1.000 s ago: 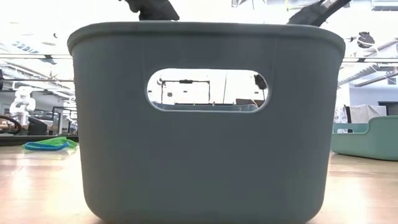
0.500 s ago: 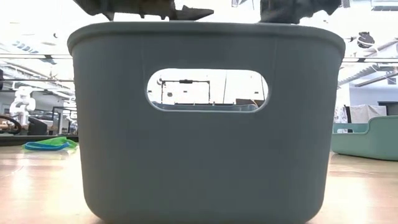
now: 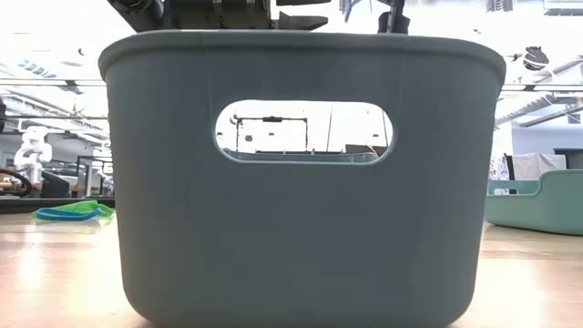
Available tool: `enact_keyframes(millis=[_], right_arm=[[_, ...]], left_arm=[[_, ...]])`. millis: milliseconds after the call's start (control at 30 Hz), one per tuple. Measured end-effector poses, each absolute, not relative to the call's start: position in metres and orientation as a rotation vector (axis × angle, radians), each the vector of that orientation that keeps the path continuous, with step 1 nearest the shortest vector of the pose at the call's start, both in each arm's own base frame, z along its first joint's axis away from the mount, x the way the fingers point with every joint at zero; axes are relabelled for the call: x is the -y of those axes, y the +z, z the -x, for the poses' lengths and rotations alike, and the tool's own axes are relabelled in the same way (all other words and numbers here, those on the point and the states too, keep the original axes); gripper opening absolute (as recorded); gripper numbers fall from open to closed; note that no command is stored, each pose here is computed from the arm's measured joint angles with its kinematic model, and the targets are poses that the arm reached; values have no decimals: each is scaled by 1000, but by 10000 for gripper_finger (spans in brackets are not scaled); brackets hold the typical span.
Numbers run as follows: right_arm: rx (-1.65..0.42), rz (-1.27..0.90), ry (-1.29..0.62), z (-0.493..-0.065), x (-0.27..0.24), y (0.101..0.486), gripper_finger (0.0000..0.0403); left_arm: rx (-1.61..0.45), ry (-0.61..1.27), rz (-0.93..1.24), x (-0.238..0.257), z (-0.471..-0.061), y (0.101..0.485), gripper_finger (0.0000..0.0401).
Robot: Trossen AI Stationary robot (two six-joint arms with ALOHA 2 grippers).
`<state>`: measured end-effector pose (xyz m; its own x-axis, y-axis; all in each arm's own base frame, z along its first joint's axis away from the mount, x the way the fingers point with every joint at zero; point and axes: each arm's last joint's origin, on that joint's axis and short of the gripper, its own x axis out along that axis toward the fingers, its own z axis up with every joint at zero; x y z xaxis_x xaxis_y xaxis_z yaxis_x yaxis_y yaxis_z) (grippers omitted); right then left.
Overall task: Sort rubber bands into baskets
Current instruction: Put the blue rubber band into the blue bin
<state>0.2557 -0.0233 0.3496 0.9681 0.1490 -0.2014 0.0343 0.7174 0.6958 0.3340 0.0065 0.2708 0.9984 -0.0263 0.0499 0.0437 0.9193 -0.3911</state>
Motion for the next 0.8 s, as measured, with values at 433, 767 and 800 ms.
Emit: enact_keyframes(millis=[433,767,800], right_arm=[[-240,-814,41,-286,17,332,0],[-243,-811,32,-290,20,328,0],[-243,-810,32,-290,20,328,0]], left_arm=[[46,-24,354,-7,-334,271,145],[-10,-34,358,-6,-334,266,145],[-22,-31,361,-6,-334,264,145]])
